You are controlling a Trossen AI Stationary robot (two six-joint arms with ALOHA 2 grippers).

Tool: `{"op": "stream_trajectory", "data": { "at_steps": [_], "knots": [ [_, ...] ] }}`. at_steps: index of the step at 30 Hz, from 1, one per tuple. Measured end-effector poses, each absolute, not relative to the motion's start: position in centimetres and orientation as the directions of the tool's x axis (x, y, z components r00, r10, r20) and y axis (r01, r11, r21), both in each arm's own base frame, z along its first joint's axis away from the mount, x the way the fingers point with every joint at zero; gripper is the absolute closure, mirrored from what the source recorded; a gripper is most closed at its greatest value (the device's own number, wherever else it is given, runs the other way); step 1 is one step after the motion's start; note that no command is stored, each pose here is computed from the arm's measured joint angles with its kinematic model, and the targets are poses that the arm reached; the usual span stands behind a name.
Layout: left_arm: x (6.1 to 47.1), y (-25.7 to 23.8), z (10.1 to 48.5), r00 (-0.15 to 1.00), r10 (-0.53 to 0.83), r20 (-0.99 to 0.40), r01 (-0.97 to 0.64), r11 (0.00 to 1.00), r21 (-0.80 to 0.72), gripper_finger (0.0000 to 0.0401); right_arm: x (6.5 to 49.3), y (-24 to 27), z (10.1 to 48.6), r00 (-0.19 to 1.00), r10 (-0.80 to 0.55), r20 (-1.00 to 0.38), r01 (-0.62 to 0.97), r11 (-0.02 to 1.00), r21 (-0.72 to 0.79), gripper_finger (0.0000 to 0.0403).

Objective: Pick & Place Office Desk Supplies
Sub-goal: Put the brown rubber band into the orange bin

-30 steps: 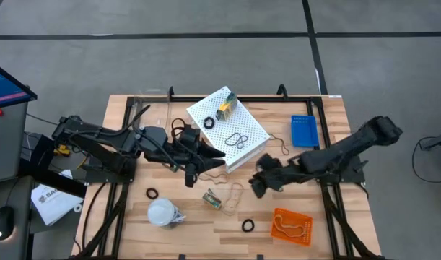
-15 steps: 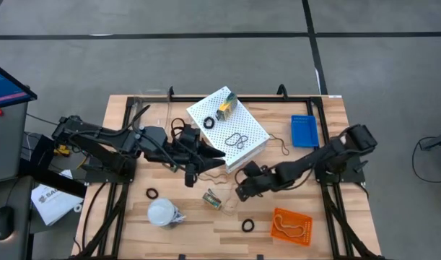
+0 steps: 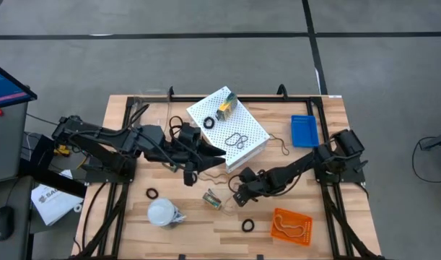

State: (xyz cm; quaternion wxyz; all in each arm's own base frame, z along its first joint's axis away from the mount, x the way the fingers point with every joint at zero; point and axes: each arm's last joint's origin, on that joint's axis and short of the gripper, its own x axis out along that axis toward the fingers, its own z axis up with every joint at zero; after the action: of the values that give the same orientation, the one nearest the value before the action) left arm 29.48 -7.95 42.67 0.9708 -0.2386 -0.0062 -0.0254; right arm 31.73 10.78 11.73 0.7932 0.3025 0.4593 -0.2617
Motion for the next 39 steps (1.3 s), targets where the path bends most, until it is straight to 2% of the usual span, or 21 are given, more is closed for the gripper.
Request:
{"op": "stream_trajectory", "data": {
  "at_steps": [6, 12, 18, 27, 33, 39],
  "knots": [
    [29.5, -7.9, 42.8, 0.998, -0.046, 0.037, 0.058, 0.883, -0.465, 0.0274, 31.9, 10.2, 11.6, 0.433, -0.153, -0.888, 0.683, 0.698, 0.213, 0.0298],
    [29.5, -7.9, 42.8, 0.998, -0.046, 0.037, 0.058, 0.883, -0.466, 0.0274, 31.7, 10.1, 11.7, 0.426, -0.166, -0.889, 0.667, 0.722, 0.185, 0.0392],
    [29.5, -7.9, 42.8, 0.998, -0.046, 0.037, 0.058, 0.883, -0.466, 0.0274, 30.7, 10.6, 13.1, 0.423, -0.168, -0.890, 0.671, 0.718, 0.183, 0.0398],
    [29.5, -8.0, 42.8, 0.998, -0.049, 0.036, 0.060, 0.883, -0.465, 0.0274, 27.2, 11.6, 20.0, 0.539, -0.196, -0.820, 0.679, 0.676, 0.285, 0.0401],
    [29.5, -8.0, 42.8, 0.998, -0.049, 0.034, 0.059, 0.886, -0.461, 0.0274, 23.4, 12.1, 23.8, 0.569, -0.153, -0.808, 0.665, 0.664, 0.342, 0.0402],
    [29.5, -8.0, 42.8, 0.998, -0.049, 0.034, 0.059, 0.886, -0.460, 0.0274, 18.8, 12.3, 26.7, 0.594, -0.134, -0.793, 0.698, 0.576, 0.425, 0.0402]
  ]
}}
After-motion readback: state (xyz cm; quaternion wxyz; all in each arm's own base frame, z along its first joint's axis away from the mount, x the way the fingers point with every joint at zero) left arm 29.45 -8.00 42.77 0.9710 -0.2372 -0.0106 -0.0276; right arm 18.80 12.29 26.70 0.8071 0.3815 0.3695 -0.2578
